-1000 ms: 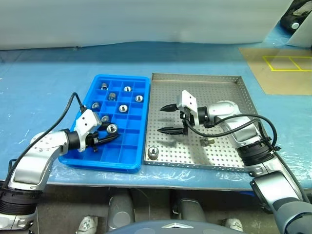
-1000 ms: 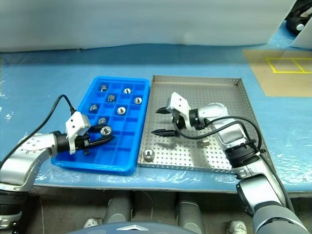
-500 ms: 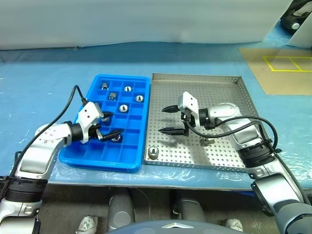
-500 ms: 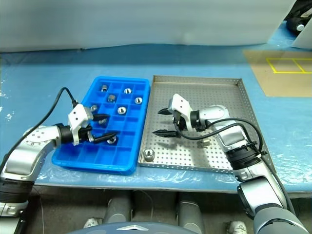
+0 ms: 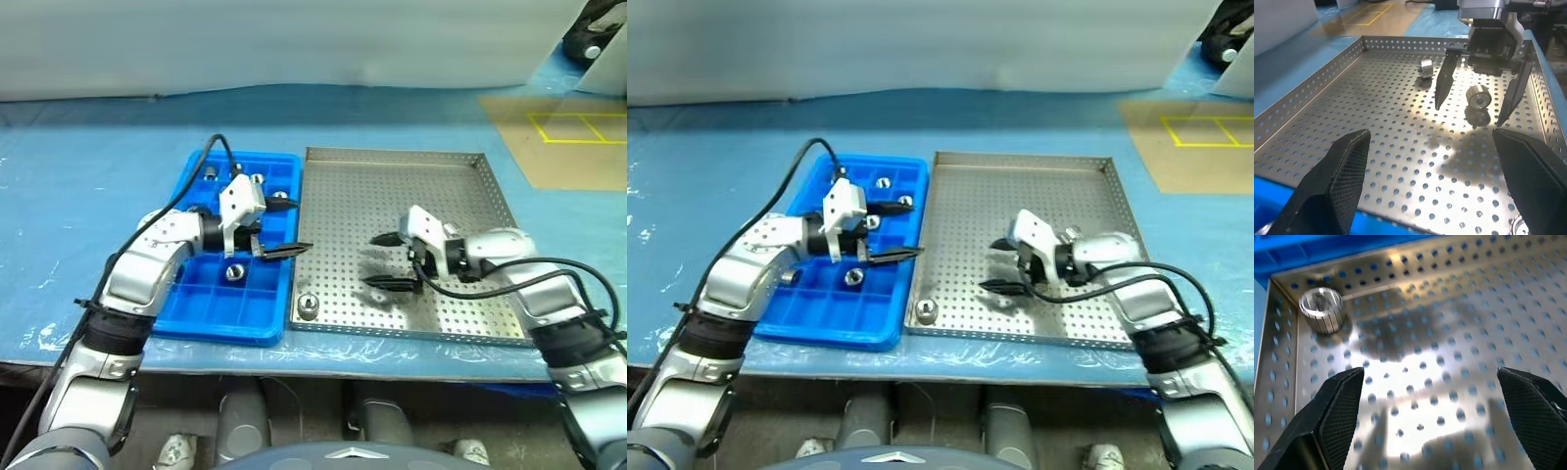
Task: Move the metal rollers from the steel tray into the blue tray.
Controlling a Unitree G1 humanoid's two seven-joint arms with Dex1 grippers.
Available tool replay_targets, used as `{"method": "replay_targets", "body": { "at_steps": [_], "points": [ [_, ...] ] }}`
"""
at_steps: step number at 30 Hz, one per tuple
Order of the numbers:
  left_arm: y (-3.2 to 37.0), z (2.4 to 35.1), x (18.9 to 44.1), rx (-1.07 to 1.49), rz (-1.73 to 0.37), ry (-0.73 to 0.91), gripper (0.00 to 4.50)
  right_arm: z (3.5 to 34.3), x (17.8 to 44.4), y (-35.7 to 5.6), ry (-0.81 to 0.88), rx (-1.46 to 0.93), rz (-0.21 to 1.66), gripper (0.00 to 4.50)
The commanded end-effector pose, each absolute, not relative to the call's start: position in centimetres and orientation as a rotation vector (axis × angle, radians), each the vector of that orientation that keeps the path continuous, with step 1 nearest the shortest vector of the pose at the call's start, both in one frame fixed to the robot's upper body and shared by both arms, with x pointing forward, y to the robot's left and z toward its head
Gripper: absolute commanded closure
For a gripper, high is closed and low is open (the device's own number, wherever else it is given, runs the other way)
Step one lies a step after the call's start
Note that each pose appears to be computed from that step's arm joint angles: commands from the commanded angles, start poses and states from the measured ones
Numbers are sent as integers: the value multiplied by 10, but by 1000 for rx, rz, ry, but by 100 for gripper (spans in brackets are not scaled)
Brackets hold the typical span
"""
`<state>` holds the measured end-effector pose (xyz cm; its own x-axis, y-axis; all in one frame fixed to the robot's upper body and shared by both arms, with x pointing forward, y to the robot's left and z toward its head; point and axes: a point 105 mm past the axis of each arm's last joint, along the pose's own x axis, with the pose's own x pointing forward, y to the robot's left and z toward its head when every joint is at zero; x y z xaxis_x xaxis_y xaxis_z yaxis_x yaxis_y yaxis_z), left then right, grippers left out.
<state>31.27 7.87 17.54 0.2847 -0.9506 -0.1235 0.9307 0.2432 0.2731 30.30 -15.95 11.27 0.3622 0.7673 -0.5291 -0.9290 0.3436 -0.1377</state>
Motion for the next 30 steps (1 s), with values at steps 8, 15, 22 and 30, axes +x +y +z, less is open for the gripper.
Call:
{"method": "replay_targets", "body": {
  "at_steps": [8, 15, 22, 30],
  "points": [
    [63, 174, 311, 318, -1363, -94, 30, 117, 289, -175, 396, -451, 1050, 0],
    [61, 170, 313, 335, -1374, -91, 30, 99, 294, -190, 449, -396, 962, 0],
    [64, 169, 314, 342, -1361, -90, 30, 84, 296, -201, 484, -388, 922, 0],
    [66, 168, 315, 346, -1350, -87, 26, 81, 303, -198, 457, -399, 910, 90]
  ]
}}
